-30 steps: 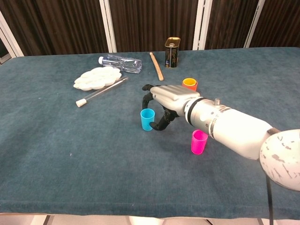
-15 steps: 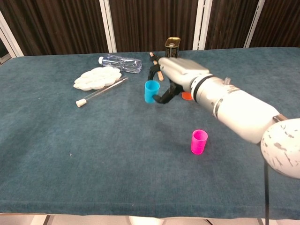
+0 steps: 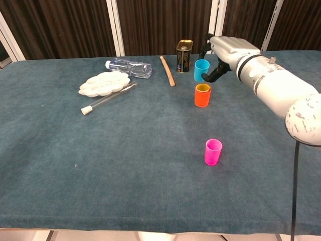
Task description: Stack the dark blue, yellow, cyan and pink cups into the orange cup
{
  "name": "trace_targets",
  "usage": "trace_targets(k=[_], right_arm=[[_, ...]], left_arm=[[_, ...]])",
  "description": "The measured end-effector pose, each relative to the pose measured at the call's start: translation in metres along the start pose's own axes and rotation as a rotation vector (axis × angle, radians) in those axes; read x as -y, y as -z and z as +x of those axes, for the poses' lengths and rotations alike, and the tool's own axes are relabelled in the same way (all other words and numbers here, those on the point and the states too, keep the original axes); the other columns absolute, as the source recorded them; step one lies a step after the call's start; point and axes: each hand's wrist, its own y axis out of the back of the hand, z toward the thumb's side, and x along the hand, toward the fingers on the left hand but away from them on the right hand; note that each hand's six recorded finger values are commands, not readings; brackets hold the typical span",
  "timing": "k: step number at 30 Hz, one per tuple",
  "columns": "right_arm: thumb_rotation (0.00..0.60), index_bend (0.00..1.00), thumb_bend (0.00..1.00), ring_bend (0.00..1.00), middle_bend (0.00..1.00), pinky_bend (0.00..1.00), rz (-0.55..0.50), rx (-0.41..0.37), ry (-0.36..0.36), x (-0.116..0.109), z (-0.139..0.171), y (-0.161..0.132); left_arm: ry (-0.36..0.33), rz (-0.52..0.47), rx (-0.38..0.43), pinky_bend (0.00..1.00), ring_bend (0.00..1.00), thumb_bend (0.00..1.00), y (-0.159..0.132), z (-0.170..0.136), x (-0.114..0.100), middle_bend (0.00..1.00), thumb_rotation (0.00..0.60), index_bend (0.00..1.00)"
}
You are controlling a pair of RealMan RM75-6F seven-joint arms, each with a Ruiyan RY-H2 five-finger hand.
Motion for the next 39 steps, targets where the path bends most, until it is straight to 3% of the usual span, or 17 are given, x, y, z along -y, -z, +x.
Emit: trace_targets(k=[9,13,15,17,18,20,24,30,35,39], right_arm=[[0.600,0.59,0.50,0.00,0.02,0.00,0.030,0.017,-0.035,0.017,-0.003,0.003],[0.600,0.54,0.50,0.00,0.03,0.00,0.042,0.023,-0.039,0.020,-0.003,0.005],[0.600,0.42,0.50,0.00,0.02,0.00,0.044,0.027,-0.048,0.022,-0.003,0.007],[0.600,0.16,0.50,0.00,0.00,0.00,0.049,0.029,-0.069,0.026,-0.002,0.008],[0.600,0.09,0.50,0.00,0.00,0.00,0.049,0.029,-0.077,0.027,-0.002,0.009],[0.600,0.01,0.50,0.00,0.00,0.00,0.044,0.023,-0.085,0.026,0.000,0.009],[0.600,0.02,0.50,0.00,0.00,0.00,0.025,-0.011,-0.086,0.020,0.007,0.006],[0.600,0.11,0.49,0.00,0.00,0.00,-0.037,-0.133,-0.119,0.009,0.039,-0.011],[0.600,0.15,0.48,0.00,0.00,0.00,-0.077,-0.282,-0.216,0.001,0.091,-0.027],[0.600,0.17,0.48,0.00,0.00,0.00,-0.049,-0.353,-0.334,0.004,0.137,-0.017]], left_arm=[[-0.004,0.000,-0.004,0.11,0.00,0.46,0.001,0.000,-0.001,0.00,0.600,0.00],[-0.005,-0.002,-0.004,0.11,0.00,0.46,0.001,0.000,-0.001,0.00,0.600,0.00],[-0.004,-0.002,-0.003,0.11,0.00,0.46,0.001,-0.001,-0.001,0.00,0.600,0.00],[-0.004,-0.002,-0.003,0.11,0.00,0.46,0.001,0.000,-0.001,0.00,0.600,0.00],[-0.004,-0.002,-0.003,0.11,0.00,0.46,0.001,0.000,-0.001,0.00,0.600,0.00],[-0.005,-0.003,-0.003,0.11,0.00,0.46,0.001,0.000,-0.001,0.00,0.600,0.00],[-0.004,-0.003,-0.004,0.11,0.00,0.46,0.002,0.000,-0.001,0.00,0.600,0.00],[0.000,0.002,0.000,0.11,0.00,0.46,0.000,0.000,0.000,0.00,0.600,0.00],[0.002,0.007,0.000,0.11,0.00,0.46,-0.002,0.001,0.002,0.00,0.600,0.00],[0.002,0.009,0.005,0.11,0.00,0.46,-0.004,0.000,0.002,0.00,0.600,0.00]])
